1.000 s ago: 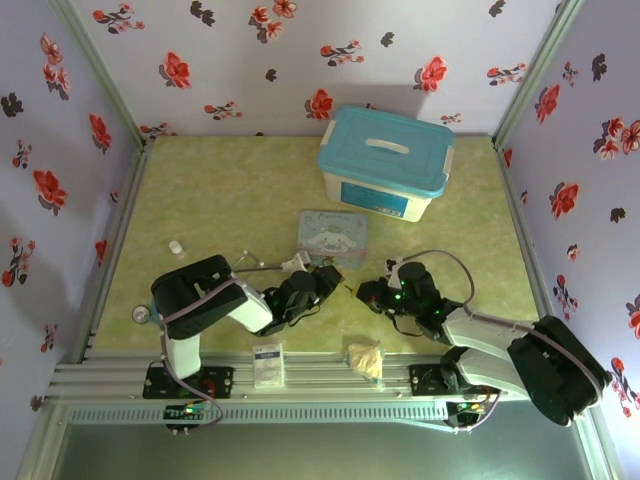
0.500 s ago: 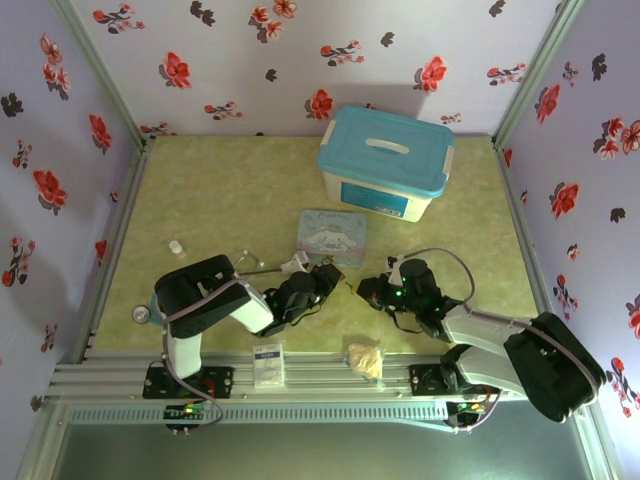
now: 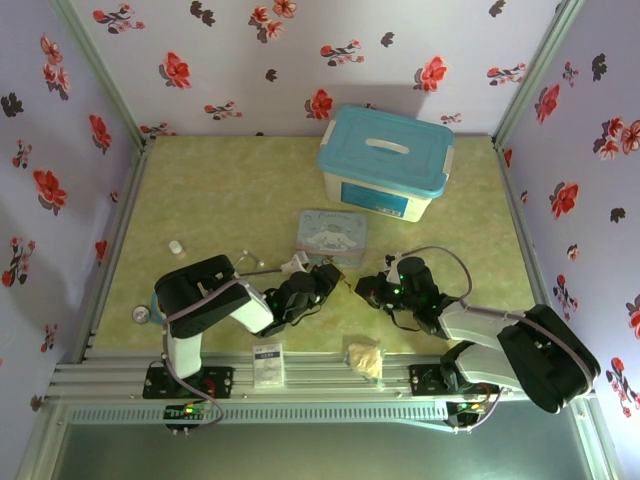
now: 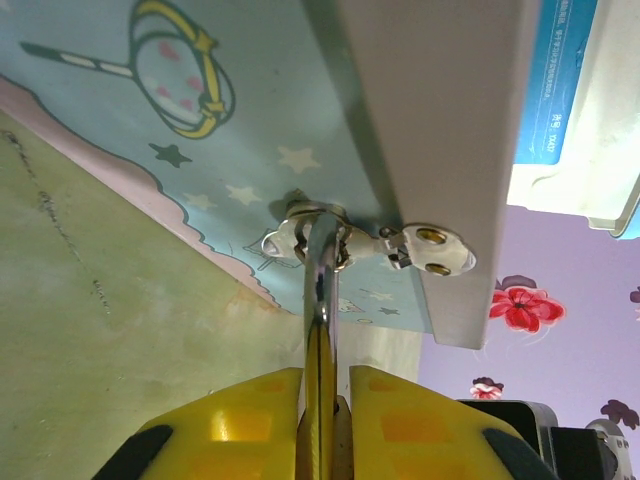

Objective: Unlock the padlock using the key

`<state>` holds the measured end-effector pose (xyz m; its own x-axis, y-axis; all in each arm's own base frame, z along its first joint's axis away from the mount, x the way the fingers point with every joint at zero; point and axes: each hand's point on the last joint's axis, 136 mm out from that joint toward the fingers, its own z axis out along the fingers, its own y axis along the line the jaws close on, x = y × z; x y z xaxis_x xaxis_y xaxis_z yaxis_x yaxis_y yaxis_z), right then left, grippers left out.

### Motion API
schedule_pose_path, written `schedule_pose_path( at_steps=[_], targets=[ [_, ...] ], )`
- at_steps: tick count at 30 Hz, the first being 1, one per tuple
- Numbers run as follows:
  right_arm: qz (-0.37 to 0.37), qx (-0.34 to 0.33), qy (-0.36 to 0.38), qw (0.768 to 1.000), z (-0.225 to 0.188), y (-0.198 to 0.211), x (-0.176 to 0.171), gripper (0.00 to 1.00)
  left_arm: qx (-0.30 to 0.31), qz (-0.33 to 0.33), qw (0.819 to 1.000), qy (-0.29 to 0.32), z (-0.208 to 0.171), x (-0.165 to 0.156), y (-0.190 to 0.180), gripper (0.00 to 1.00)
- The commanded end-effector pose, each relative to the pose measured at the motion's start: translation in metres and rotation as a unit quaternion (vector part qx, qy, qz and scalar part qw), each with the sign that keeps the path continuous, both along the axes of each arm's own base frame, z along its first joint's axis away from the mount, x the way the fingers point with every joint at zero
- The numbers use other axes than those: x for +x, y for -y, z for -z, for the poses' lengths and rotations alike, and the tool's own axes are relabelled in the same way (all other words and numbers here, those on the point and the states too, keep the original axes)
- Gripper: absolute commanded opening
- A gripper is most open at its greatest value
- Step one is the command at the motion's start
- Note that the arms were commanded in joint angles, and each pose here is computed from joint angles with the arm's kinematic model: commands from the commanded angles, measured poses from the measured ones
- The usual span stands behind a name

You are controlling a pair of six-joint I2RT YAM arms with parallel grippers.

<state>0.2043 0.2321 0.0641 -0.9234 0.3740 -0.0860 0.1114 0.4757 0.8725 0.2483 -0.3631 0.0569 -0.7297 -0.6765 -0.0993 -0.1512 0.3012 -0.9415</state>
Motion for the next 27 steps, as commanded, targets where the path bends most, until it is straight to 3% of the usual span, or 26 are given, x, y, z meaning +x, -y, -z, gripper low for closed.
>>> schedule_pose_path(
  at_steps=[1,27],
  targets=[
    [-0.001,0.0,0.018,1.0,-0.006,-0.001,0.006,0.0,-0.025,-0.013,0.999,0.02,-0.012,0.006,0.005,0.0],
    [0.02,-0.02,0.042,0.999,-0.004,-0.002,0.026,0.0,-0.047,-0.003,0.999,0.009,-0.011,0.002,0.012,0.0]
  ],
)
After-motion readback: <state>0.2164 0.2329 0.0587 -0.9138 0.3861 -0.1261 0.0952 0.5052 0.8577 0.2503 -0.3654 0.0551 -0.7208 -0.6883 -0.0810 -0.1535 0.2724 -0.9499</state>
